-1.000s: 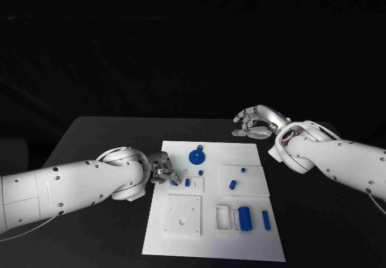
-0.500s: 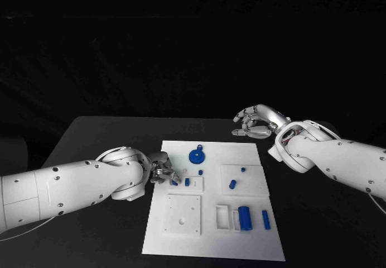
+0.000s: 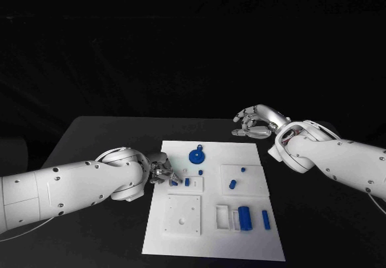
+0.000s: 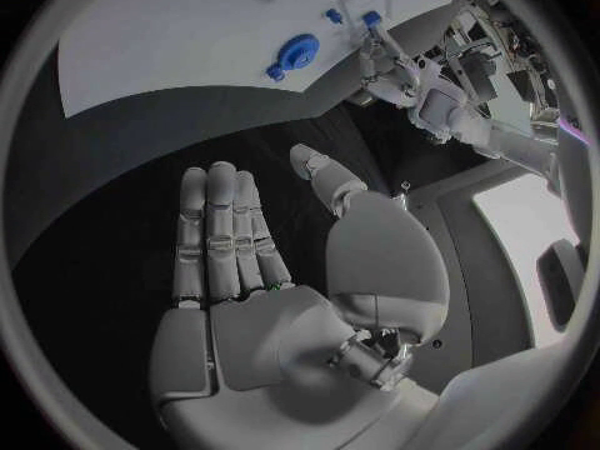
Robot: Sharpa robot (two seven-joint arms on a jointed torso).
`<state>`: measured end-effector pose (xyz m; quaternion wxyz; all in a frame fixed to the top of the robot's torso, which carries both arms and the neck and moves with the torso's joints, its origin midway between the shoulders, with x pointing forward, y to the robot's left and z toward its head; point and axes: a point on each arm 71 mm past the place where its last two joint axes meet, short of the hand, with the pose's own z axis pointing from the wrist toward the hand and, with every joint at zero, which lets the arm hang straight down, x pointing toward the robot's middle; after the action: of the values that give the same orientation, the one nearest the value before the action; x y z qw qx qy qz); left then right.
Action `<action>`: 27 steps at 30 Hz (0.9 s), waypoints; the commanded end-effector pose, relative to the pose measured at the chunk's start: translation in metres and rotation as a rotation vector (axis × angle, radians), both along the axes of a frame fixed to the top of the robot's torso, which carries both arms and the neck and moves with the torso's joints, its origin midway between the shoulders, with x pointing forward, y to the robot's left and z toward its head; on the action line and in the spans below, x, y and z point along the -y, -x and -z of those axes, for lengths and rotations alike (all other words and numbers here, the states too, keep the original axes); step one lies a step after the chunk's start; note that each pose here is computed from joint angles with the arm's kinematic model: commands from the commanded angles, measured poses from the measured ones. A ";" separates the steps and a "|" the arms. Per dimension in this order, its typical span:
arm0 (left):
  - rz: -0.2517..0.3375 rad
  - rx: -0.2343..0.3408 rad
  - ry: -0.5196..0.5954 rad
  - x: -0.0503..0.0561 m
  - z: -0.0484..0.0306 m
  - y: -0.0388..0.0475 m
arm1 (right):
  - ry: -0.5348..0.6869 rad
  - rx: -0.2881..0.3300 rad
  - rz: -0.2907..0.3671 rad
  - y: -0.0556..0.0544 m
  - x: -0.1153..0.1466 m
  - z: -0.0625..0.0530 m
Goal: Assemble the parts on the task board
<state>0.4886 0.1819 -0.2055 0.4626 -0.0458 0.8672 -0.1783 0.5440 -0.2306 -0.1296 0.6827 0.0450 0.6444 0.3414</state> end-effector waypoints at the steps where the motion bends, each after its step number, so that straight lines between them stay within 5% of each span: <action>1: 0.020 -0.023 -0.012 0.003 0.0039 0.0026 | 0.000 0.002 -0.010 0.001 -0.001 0.000; 27: 0.045 -0.015 -0.031 0.010 0.0041 -0.0002 | 0.000 0.001 -0.011 0.001 -0.001 0.000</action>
<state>0.4919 0.1754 -0.2063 0.4648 -0.0360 0.8671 -0.1756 0.5438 -0.2305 -0.1298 0.6824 0.0452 0.6446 0.3418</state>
